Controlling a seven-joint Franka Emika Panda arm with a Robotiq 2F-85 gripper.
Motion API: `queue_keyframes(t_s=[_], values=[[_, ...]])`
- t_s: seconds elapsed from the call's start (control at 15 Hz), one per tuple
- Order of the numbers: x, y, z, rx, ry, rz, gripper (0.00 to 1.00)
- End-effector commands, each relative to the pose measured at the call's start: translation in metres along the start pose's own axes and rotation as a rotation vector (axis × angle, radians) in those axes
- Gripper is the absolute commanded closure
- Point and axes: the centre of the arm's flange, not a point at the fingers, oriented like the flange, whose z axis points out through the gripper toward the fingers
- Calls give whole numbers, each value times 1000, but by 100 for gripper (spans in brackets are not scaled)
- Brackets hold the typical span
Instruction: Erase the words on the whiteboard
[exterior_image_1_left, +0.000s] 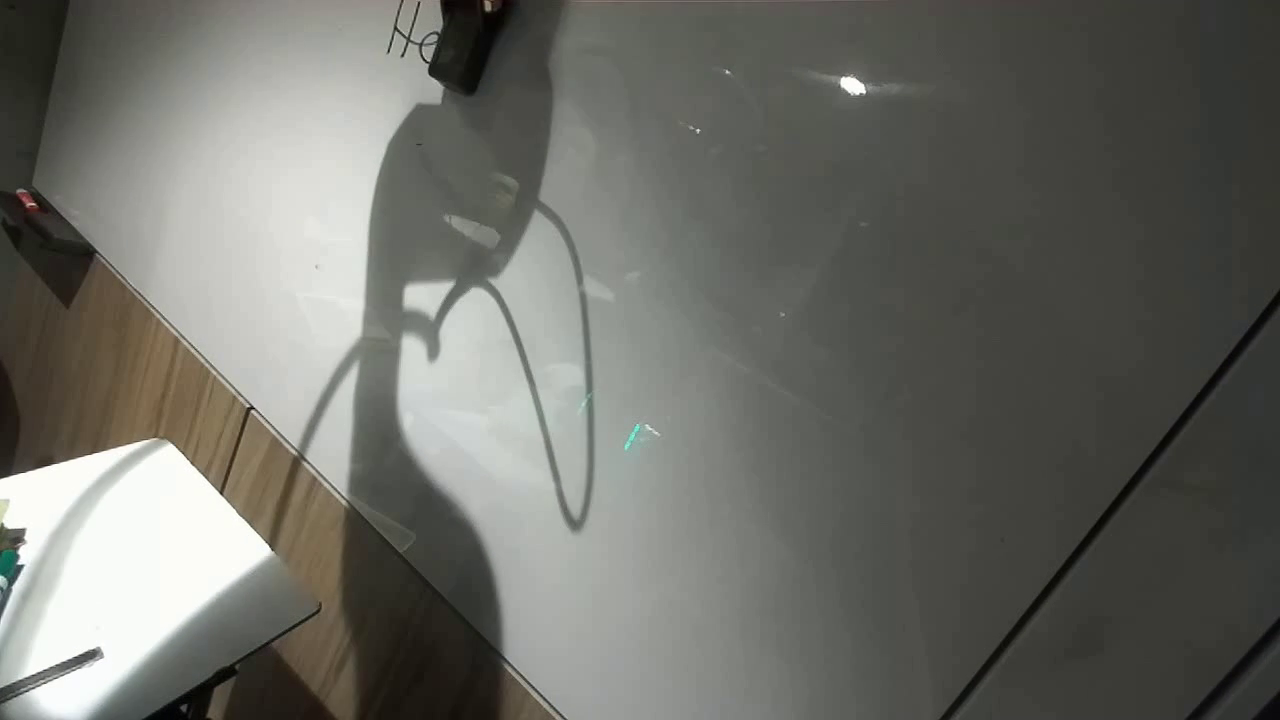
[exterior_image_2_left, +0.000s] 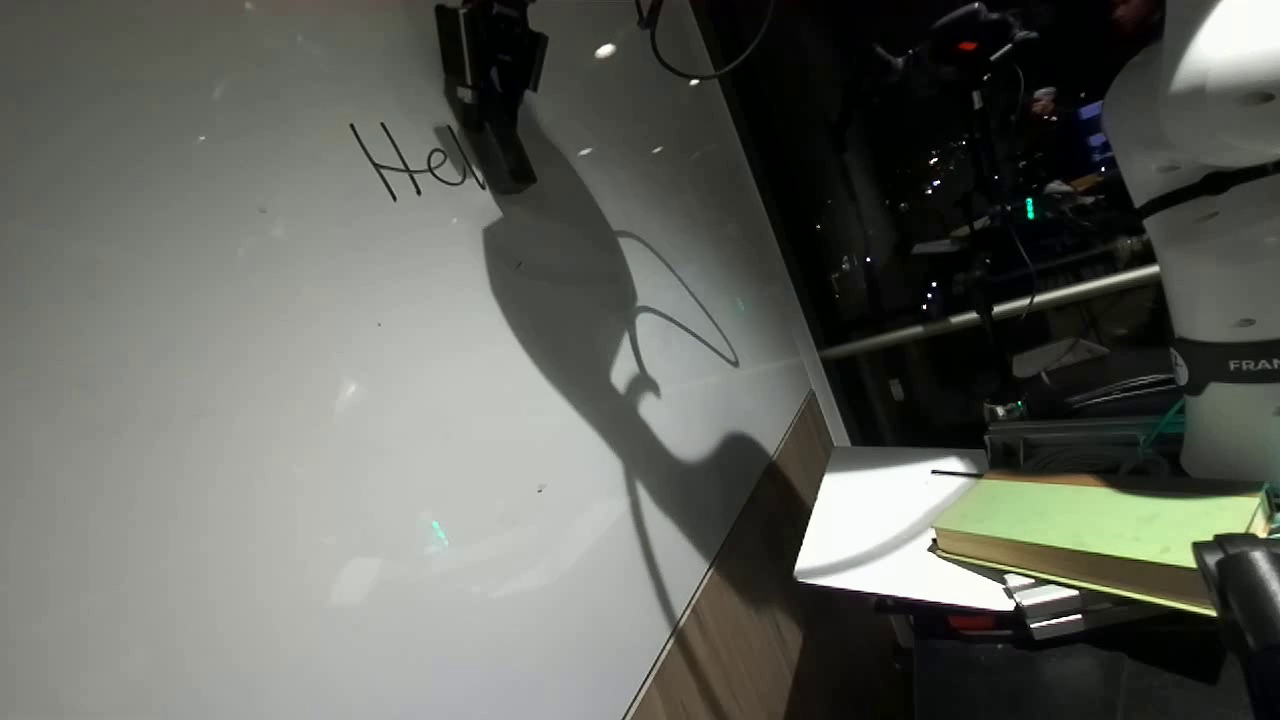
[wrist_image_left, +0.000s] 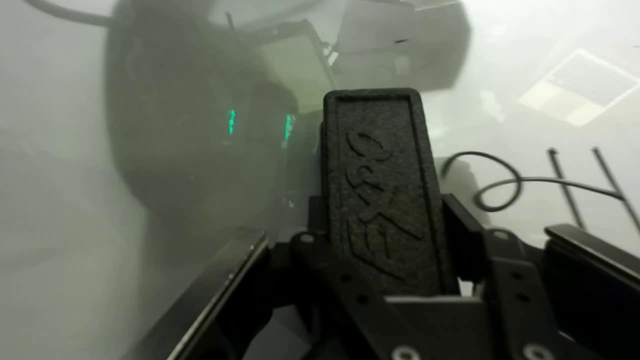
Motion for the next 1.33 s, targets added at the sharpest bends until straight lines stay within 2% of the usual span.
queue_keyframes(t_s=[0.0, 0.2, 0.47, 1.07, 1.27], values=[[-3, -68, 3, 73, 48, -20, 69], [-10, -108, 6, 123, 66, -40, 69], [-17, -127, 13, 152, 75, -62, 69], [5, -98, 33, 89, 113, -86, 69], [15, -77, 36, 46, 123, -97, 69]])
